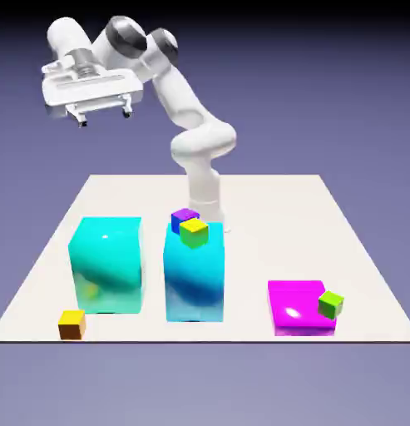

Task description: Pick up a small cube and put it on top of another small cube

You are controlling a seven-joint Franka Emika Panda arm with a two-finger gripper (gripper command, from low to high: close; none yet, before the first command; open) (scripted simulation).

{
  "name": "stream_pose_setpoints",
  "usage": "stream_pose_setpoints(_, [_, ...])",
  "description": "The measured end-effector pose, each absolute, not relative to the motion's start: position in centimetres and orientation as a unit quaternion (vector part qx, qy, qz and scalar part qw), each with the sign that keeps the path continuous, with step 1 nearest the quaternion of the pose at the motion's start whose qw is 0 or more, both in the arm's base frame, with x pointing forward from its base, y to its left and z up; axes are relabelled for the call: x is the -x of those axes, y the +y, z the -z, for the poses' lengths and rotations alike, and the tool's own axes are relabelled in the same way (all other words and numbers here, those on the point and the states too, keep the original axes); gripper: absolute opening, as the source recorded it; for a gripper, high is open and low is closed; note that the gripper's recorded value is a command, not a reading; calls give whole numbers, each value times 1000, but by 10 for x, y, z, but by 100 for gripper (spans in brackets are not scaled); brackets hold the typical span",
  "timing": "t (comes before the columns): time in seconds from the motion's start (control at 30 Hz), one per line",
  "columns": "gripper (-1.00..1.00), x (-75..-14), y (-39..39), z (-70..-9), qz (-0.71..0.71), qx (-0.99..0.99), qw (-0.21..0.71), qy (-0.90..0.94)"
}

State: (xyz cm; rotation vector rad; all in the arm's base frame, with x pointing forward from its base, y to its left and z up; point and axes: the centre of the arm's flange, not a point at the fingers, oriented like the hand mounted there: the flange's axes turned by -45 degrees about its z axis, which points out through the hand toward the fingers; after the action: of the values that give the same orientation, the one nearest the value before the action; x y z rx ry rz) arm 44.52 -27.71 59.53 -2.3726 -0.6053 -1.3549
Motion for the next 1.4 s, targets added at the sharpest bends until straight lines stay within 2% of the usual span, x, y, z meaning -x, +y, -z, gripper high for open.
stream_pose_setpoints(0.27, [0,-471,-355,-532,481,808,218,-261])
stream_pose_setpoints(0.63, [0,-504,-427,-400,472,771,270,-333])
stream_pose_setpoints(1.07, [0,-519,-461,-239,433,725,308,-438])
stream_pose_setpoints(1.4, [0,-518,-466,-156,380,674,324,-544])
